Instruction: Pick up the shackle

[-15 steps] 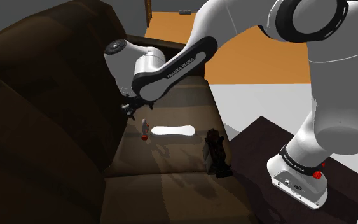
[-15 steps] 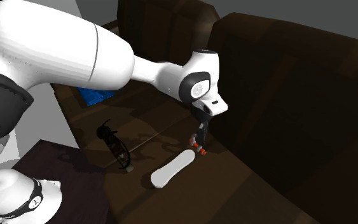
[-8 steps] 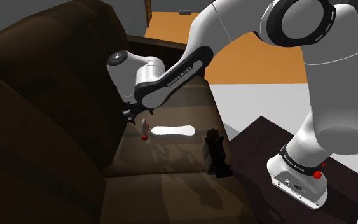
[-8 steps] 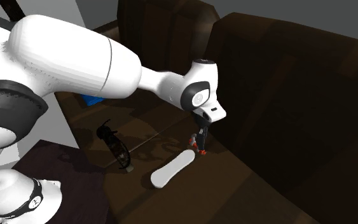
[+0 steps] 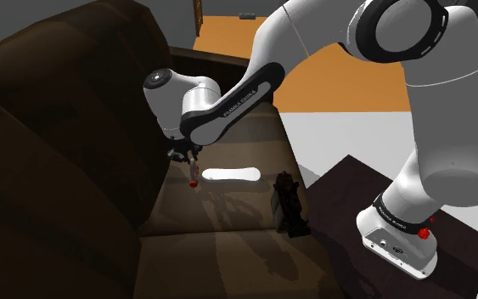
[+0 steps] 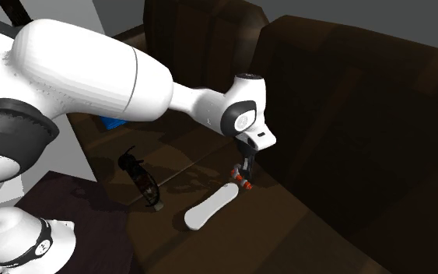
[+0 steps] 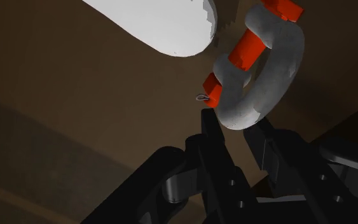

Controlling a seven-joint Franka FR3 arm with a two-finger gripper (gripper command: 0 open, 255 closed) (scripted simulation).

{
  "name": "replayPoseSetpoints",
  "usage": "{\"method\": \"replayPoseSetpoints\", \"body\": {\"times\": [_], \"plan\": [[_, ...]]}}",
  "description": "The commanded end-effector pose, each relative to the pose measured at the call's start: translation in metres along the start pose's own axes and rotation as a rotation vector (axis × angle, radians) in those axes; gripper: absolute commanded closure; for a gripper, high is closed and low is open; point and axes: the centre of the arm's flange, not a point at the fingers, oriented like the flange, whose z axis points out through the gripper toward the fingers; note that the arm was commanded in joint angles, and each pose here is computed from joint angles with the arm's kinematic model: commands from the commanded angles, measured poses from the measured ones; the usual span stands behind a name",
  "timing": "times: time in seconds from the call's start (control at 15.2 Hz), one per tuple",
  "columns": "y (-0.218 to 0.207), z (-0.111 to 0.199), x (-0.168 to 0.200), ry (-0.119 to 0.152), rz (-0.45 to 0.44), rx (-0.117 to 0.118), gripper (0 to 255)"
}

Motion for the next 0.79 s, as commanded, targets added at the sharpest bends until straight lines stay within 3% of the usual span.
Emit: {"method": "replayPoseSetpoints", "body": {"times": [0.0,0.73], "plan": [[0.0,0.001,0.0,-0.001,0.0,-0.001,255],[0.009,-0.051,0.008,-0.001,0.0,-0.001,255]]}}
